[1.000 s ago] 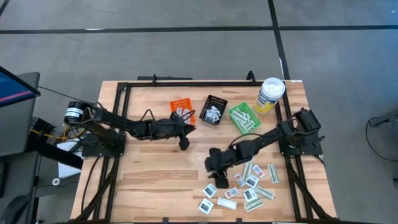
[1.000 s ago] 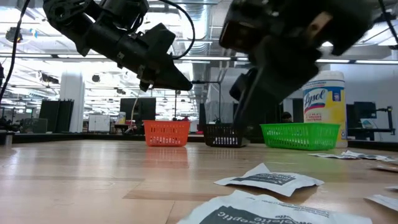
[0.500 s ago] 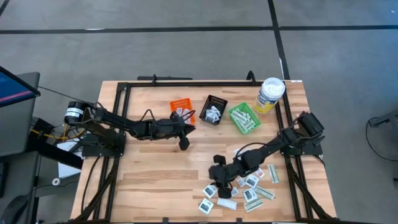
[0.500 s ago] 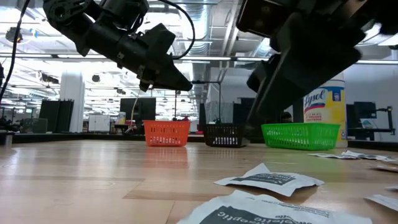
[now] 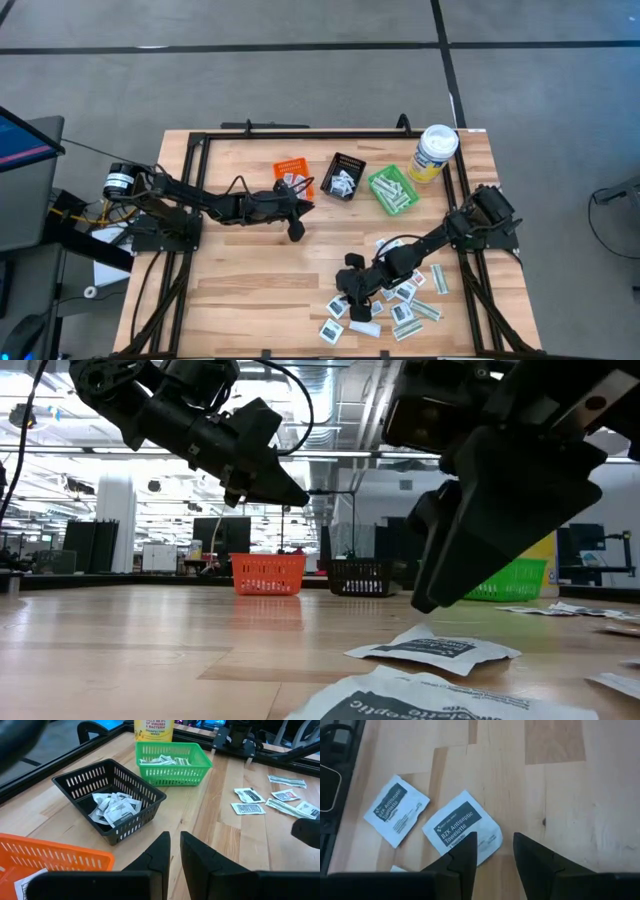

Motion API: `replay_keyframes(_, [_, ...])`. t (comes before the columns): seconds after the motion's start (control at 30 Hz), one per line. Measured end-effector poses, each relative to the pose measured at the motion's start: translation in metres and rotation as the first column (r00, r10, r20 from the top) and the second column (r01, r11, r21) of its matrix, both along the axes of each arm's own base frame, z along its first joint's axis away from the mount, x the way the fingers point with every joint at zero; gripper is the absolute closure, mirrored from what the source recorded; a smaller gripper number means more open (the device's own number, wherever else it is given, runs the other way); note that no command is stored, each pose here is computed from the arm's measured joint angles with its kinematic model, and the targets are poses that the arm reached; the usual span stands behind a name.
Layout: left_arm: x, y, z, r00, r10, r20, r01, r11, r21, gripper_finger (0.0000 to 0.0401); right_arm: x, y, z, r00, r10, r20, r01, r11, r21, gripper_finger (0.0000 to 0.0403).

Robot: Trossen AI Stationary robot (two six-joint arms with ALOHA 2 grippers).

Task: Pick & Place First Aid Supplies
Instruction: Put the black towelette pack into the black basket

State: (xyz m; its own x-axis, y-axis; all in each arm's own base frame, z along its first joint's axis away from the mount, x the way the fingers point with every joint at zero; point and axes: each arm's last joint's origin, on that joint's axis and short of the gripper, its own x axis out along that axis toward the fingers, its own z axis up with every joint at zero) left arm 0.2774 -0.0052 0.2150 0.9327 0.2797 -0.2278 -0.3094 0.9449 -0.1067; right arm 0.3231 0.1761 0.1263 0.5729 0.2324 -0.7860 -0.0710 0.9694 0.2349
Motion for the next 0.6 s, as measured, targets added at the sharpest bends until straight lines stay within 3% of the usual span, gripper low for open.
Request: replay_keyframes(0.6, [0.0,0.0,0.0,1.0,0.0,-0.004,0.0,1.0,0.0,0.0358,0.004,0.005,-0.012,1.0,0.015,-0.005,-0.015,1.0,0.014,0.0283])
